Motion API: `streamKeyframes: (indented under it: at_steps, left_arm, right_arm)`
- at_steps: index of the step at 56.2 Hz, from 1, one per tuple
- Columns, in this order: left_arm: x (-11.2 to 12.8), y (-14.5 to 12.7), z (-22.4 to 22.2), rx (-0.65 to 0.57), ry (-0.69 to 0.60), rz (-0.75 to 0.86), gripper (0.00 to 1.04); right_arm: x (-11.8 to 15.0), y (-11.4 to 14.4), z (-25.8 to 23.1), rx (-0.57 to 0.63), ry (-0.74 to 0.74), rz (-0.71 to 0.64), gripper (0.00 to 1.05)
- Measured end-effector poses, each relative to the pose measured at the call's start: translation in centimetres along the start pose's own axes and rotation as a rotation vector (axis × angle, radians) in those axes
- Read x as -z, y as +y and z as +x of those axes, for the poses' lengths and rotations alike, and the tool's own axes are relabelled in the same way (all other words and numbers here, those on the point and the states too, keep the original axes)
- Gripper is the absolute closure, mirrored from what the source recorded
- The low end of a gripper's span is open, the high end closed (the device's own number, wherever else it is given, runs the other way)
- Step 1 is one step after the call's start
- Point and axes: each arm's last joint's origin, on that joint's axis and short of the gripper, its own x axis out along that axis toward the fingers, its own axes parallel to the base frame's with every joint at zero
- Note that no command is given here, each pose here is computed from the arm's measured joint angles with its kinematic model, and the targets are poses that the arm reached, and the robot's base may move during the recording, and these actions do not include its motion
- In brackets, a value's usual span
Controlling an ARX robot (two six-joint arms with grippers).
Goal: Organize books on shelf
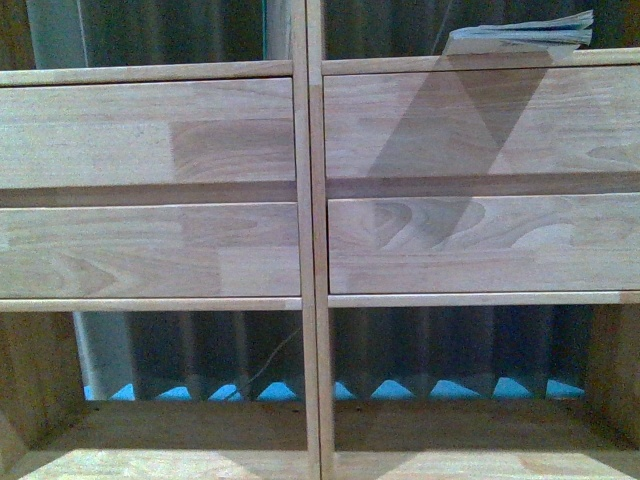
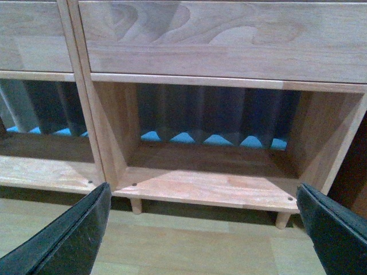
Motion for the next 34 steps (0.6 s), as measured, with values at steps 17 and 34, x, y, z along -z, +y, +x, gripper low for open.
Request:
streamKeyframes:
  at_steps: [17, 34]
  left_arm:
    - [0.0, 0.0, 0.0, 0.0, 0.0, 0.0, 0.07]
    - [0.0, 0.0, 0.0, 0.0, 0.0, 0.0, 0.07]
  right_arm:
    - [0.0, 0.0, 0.0, 0.0, 0.0, 0.0, 0.07]
    - [0.0, 0.0, 0.0, 0.0, 0.0, 0.0, 0.07]
